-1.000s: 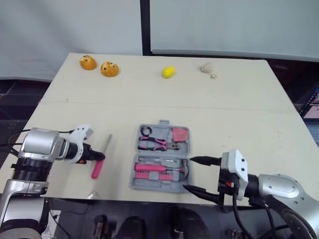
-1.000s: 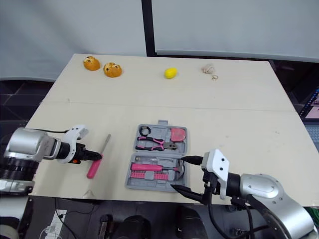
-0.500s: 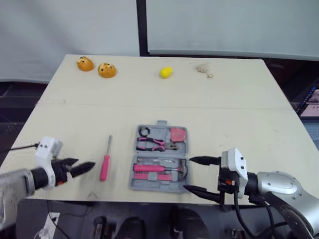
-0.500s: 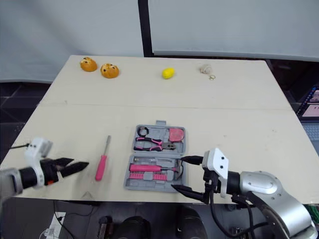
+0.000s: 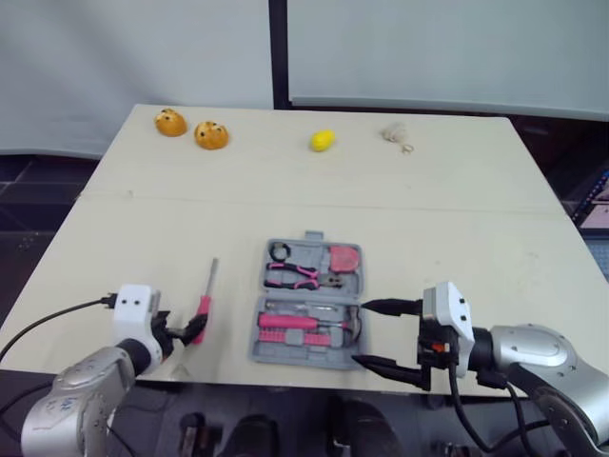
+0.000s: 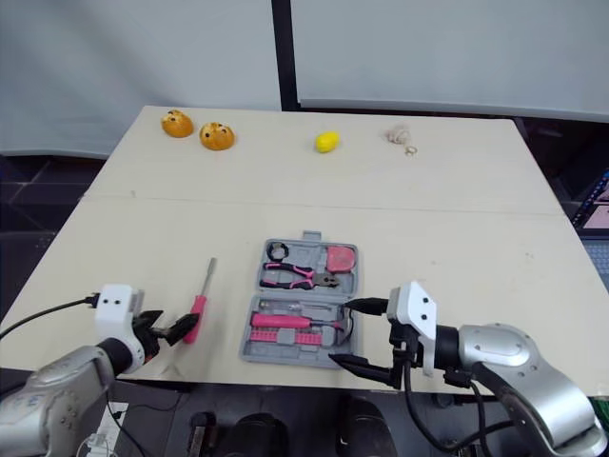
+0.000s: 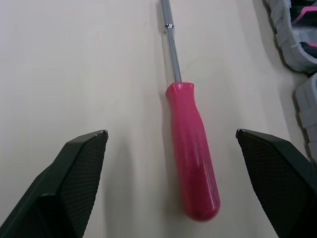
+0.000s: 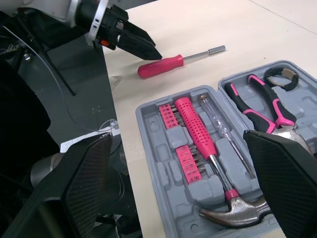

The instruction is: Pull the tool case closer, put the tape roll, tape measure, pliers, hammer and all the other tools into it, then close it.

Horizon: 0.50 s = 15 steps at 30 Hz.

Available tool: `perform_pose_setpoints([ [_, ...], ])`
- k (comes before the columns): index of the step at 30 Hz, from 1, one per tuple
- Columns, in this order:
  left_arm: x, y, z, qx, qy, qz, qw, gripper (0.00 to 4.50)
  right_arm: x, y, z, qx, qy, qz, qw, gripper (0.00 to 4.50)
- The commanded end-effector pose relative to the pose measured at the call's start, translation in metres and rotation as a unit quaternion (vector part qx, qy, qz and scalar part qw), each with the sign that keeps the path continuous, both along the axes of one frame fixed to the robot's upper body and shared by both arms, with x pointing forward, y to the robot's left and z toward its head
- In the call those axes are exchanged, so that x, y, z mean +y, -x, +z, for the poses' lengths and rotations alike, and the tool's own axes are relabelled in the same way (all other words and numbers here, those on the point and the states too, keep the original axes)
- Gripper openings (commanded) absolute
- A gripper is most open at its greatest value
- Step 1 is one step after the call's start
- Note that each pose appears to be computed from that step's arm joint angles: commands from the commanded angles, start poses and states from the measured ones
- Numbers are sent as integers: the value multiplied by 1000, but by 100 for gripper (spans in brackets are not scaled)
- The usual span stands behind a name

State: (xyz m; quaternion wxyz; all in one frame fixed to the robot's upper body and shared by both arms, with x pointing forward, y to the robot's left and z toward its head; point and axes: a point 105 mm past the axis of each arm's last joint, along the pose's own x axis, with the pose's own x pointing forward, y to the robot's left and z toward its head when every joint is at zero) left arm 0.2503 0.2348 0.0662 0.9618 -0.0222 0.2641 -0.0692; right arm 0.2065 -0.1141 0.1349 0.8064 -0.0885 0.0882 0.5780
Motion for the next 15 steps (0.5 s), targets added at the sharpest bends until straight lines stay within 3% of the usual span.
perform_pose_setpoints([
  [1, 0, -7, 2, -9, -19, 20, 1000, 446, 1, 4, 10, -20, -2, 7, 1000, 450],
  [14, -16, -29, -15, 10, -33, 9, 999, 446, -1, 5, 12, -21, -2, -7, 1000, 450],
  [15, -17, -30, -15, 8, -35, 10, 999, 423, -1, 5, 12, -21, -2, -8, 1000, 450],
])
